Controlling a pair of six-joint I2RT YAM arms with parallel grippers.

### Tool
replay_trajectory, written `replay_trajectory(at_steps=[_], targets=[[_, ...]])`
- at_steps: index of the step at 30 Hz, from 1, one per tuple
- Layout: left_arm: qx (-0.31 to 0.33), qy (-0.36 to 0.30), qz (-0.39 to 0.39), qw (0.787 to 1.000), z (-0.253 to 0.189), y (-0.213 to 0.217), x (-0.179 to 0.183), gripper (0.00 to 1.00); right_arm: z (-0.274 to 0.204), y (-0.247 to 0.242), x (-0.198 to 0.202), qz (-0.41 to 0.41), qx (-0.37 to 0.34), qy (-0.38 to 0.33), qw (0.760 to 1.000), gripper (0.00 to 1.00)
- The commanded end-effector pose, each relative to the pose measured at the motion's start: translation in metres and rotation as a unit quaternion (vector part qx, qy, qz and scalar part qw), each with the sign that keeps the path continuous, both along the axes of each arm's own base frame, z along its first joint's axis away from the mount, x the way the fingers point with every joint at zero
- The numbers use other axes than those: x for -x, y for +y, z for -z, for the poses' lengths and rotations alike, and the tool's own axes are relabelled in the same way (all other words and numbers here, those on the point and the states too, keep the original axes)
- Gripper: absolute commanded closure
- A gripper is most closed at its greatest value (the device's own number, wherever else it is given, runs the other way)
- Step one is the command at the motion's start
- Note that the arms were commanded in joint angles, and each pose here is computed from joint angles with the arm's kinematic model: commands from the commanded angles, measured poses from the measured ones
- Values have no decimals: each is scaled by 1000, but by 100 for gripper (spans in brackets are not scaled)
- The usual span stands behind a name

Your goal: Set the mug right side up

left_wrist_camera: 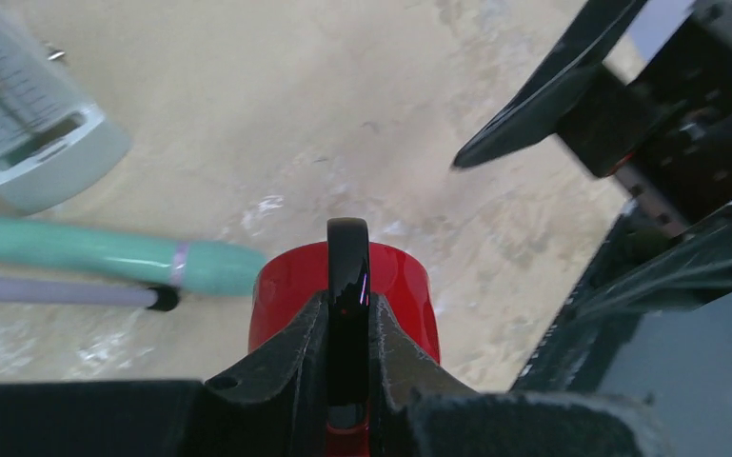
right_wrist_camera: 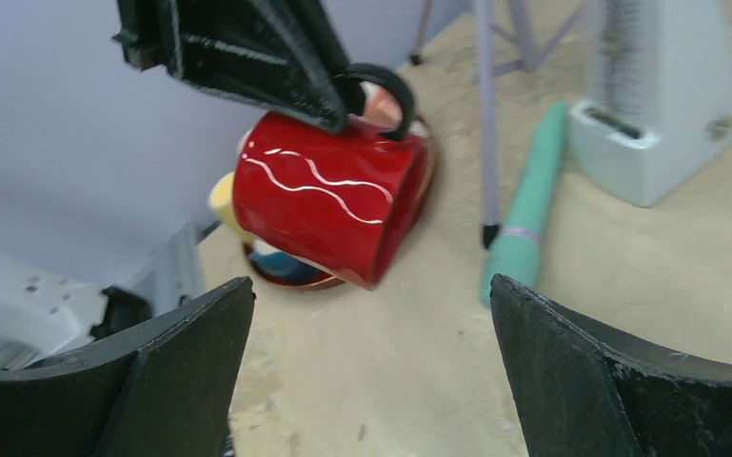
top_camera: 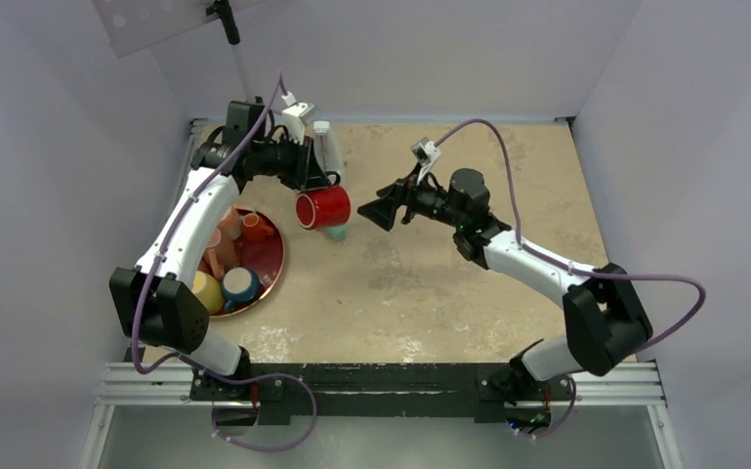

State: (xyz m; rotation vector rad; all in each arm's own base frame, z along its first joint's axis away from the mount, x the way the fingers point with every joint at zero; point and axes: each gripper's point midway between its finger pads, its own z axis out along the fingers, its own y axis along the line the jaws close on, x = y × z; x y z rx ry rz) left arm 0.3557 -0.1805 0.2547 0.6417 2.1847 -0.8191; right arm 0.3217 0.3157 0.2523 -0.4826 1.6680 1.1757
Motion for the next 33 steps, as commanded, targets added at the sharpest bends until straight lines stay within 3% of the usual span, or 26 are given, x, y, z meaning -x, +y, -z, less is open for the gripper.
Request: replay_trajectory(at_steps=[1,6,11,13,16,17,18,19,21,22,24,28,33], targets=[[134,1,23,991,-70,-33,9,100,-35,29,28,-107,-53,2,993,2],[154,0,48,987,-80,-46,15,100,-31,44,31,-157,-60,19,986,6],[177,17,54,983,-81,-59,13,100,-41,65,50,-234,-75,12,969,29],[184,22,57,981,-82,-62,13,100,-50,67,55,-247,-86,3,965,50],[176,23,61,982,-77,-60,15,100,-59,59,44,-214,-89,-10,973,98],[167,26,55,984,-73,-56,15,100,-59,55,36,-192,-84,-6,978,100],[156,28,46,986,-68,-52,14,91,-57,49,24,-158,-77,0,984,100],[143,28,34,989,-64,-46,11,65,-45,41,10,-117,-55,24,991,100],[104,24,-2,994,-54,-29,2,24,-27,18,-23,-15,-3,51,999,100],[83,16,-14,996,-51,-22,0,15,-17,3,-38,40,31,65,997,100],[37,-6,-28,999,-49,-7,-3,9,2,-34,-64,143,97,90,981,100],[-59,-37,-29,997,-36,20,1,7,43,-98,-94,281,229,126,923,100],[-185,5,53,981,4,54,41,13,82,-137,-115,336,373,162,850,100]])
